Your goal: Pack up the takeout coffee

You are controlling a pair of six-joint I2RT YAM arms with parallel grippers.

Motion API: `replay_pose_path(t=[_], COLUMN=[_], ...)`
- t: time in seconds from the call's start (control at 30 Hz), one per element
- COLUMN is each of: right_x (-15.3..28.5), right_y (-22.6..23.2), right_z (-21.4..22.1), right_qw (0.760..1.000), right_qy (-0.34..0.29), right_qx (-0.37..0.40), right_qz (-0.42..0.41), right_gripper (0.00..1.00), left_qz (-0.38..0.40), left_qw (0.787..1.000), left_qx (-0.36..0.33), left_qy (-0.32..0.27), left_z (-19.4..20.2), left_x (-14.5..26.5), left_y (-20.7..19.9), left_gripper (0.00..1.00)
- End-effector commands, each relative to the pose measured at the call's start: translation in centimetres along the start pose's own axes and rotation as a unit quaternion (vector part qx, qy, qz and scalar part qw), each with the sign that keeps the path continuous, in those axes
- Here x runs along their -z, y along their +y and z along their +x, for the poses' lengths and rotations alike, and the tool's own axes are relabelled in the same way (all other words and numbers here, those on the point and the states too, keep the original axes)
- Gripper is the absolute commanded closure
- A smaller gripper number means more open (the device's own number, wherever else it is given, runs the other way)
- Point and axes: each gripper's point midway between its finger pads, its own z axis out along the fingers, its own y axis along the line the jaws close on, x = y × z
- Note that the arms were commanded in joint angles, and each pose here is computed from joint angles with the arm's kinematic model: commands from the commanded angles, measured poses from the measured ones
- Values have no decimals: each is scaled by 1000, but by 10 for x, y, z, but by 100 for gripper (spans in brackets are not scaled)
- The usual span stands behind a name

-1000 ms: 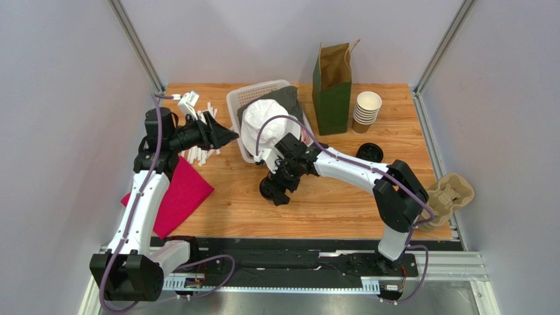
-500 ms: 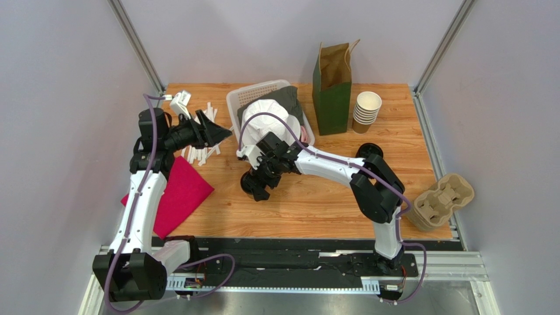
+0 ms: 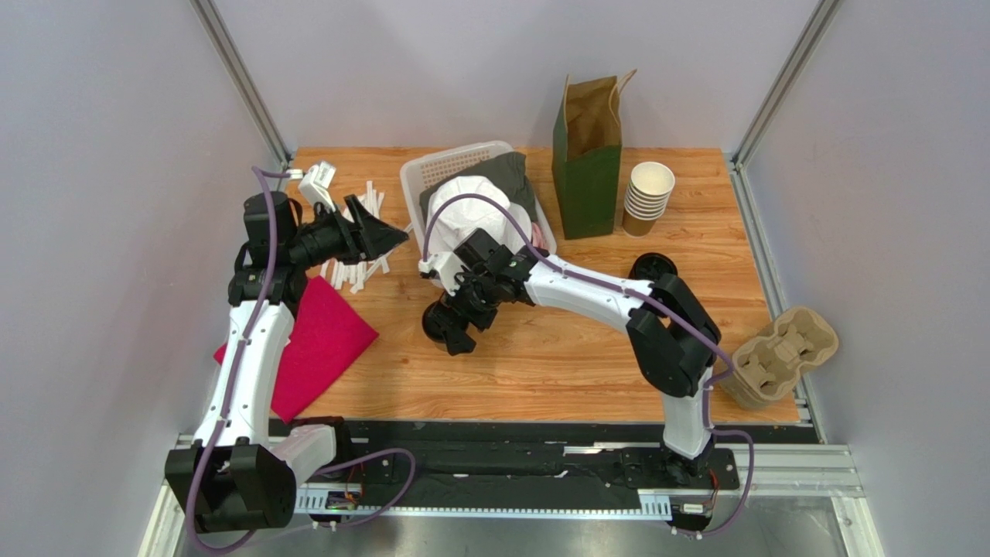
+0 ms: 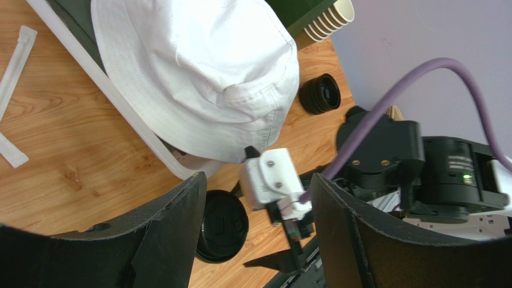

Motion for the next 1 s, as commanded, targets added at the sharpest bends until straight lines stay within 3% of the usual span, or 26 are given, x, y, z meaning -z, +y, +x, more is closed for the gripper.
replay_pose_path(t=[0.0,0.2,0.37,0.43,0.6,0.77,0.9,0.97], right_x=[57,156,271,314,393,443,446,444], right_y=[12,-7,-86,-116,-144,-109,-71,-57], right_z=[3,12,18,33,109,204,282,301], right_qw=[1000,998,976,959,910,854,792,770], right_qy=[-8,-41,-114,-133,-102,-14,35,52], right_qx=[20,-24,-115,-159,-256,-317,-426,-444], right_qz=[10,35,143,194,309,412,436,455], right_gripper=[0,0,1,2,8,12,24,30], left_qz=[11,21,28,27,25,34,49,54], left_qw=[1000,998,994,992,990,988,989,988], left_qx=[-23,-63,-106,-120,-139,-148,-141,-142], left_qy=[-6,-12,-20,-27,-27,-23,-22,-24], left_z=[-9,-11,-12,-15,-13,-5,-1,-2], left_x=[5,11,18,21,26,29,30,30], left_y=[-8,-15,-24,-26,-30,-33,-38,-40], left_gripper=[27,27,27,27,28,29,29,29])
